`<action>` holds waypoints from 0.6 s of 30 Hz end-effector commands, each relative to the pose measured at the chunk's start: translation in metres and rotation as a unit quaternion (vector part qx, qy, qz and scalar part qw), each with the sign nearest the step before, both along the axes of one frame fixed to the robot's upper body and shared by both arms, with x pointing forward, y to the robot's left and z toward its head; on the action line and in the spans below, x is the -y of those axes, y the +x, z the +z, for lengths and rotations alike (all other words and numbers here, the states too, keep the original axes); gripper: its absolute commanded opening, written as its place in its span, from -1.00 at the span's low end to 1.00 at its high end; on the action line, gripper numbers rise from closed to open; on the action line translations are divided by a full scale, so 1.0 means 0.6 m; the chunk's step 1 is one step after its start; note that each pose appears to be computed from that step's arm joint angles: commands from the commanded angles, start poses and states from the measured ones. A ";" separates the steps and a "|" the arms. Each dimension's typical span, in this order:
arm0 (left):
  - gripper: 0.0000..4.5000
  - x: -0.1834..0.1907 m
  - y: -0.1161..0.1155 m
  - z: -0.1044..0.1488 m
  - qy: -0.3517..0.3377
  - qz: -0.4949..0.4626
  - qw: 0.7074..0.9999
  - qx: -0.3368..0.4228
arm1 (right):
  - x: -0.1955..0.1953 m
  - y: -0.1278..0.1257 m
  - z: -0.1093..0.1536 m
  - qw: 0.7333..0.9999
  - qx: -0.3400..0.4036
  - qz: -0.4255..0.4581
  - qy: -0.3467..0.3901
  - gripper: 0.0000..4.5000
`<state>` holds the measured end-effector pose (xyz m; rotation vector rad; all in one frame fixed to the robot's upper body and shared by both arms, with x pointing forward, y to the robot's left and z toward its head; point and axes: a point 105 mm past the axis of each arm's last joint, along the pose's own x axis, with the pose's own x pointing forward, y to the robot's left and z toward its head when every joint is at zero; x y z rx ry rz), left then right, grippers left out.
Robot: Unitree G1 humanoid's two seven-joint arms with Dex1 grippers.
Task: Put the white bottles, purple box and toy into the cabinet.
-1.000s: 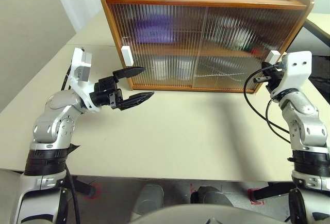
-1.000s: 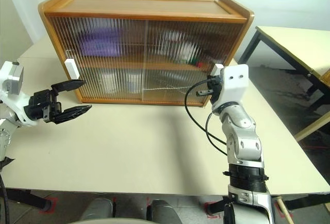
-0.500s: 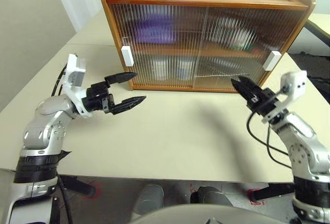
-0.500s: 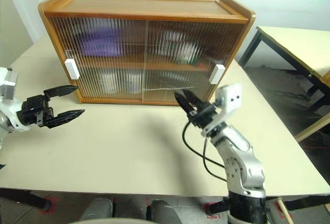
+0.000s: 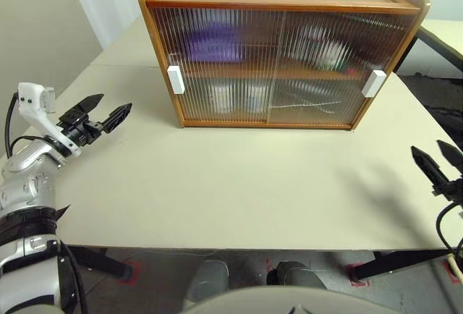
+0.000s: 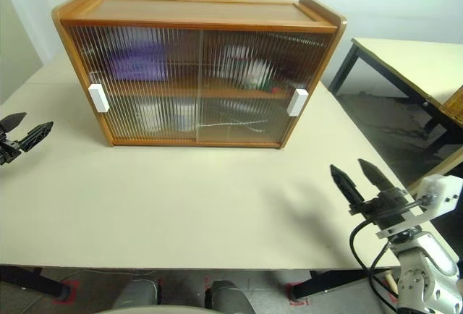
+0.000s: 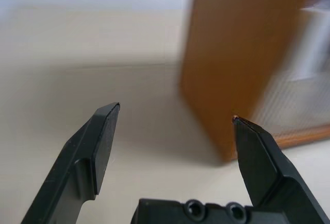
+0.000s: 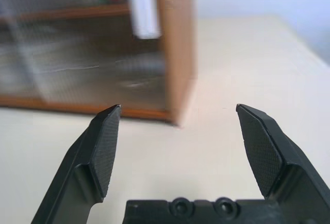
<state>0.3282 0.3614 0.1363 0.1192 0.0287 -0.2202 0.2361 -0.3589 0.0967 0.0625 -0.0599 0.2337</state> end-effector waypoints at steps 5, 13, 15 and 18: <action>1.00 0.011 -0.004 -0.060 0.031 0.006 0.999 -0.020 | 0.045 0.022 0.001 0.995 0.041 -0.087 0.036 0.98; 1.00 -0.014 -0.021 -0.058 0.023 0.036 0.999 -0.016 | 0.036 0.059 0.020 0.995 0.049 -0.084 0.027 0.98; 1.00 -0.017 -0.027 -0.061 0.028 0.040 0.999 -0.021 | 0.043 0.058 0.008 0.995 0.037 -0.088 0.030 0.98; 1.00 -0.018 -0.029 -0.060 0.027 0.043 0.998 -0.021 | 0.041 0.059 0.009 0.994 0.044 -0.085 0.043 0.98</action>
